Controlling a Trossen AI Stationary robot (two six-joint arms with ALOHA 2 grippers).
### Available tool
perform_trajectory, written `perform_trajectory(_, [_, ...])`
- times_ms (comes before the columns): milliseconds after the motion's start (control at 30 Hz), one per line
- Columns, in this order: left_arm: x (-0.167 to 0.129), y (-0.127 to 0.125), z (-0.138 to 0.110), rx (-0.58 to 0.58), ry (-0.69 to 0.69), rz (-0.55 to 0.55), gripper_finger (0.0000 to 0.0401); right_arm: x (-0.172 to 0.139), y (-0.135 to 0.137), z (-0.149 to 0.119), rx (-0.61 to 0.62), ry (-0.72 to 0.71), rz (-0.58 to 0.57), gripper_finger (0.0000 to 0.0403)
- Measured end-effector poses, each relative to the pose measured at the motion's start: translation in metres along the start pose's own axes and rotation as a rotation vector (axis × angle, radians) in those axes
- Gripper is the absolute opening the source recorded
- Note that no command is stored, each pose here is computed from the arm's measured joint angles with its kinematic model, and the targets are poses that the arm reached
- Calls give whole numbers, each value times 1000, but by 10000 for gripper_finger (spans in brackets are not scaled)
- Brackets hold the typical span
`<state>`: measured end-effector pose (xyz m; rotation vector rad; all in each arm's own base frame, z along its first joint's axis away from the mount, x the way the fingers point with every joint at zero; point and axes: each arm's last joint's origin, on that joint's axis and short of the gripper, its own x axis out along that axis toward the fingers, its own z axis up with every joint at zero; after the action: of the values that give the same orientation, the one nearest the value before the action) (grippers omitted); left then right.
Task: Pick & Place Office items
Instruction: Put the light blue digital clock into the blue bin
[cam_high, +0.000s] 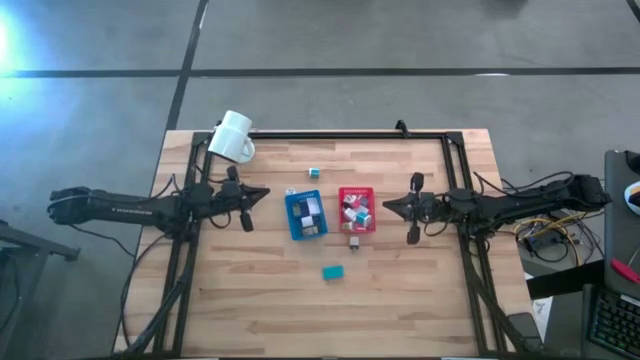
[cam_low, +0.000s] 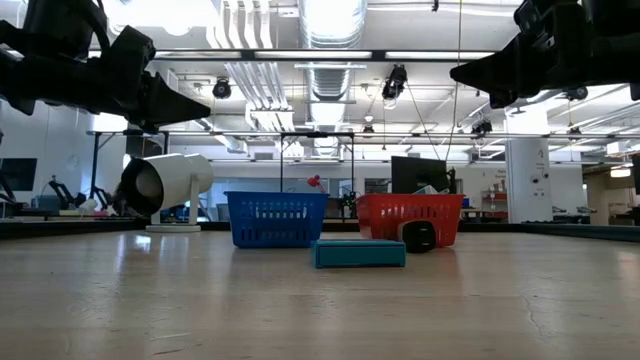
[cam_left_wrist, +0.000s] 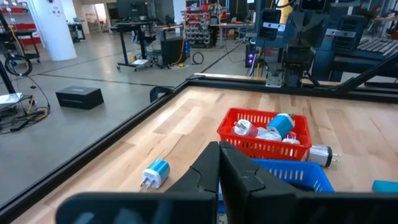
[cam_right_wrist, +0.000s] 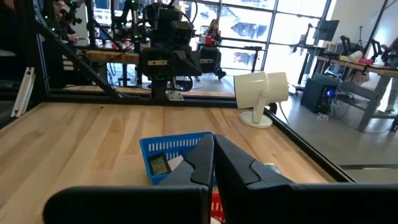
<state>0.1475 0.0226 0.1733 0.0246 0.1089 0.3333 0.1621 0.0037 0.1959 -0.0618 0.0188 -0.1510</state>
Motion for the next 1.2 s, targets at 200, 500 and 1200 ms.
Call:
perform_trajectory(200, [0, 0, -1, 2, 7, 0, 7, 0, -1, 1, 25, 3, -30, 8])
perform_trajectory(500, [0, 0, -2, -15, 12, 2, 14, 18, 6, 3, 41, 83, 4, 8])
perform_trajectory(1200, [3, -1, -7, -4, 53, 1, 16, 120, 55, 4, 36, 378, 225, 44])
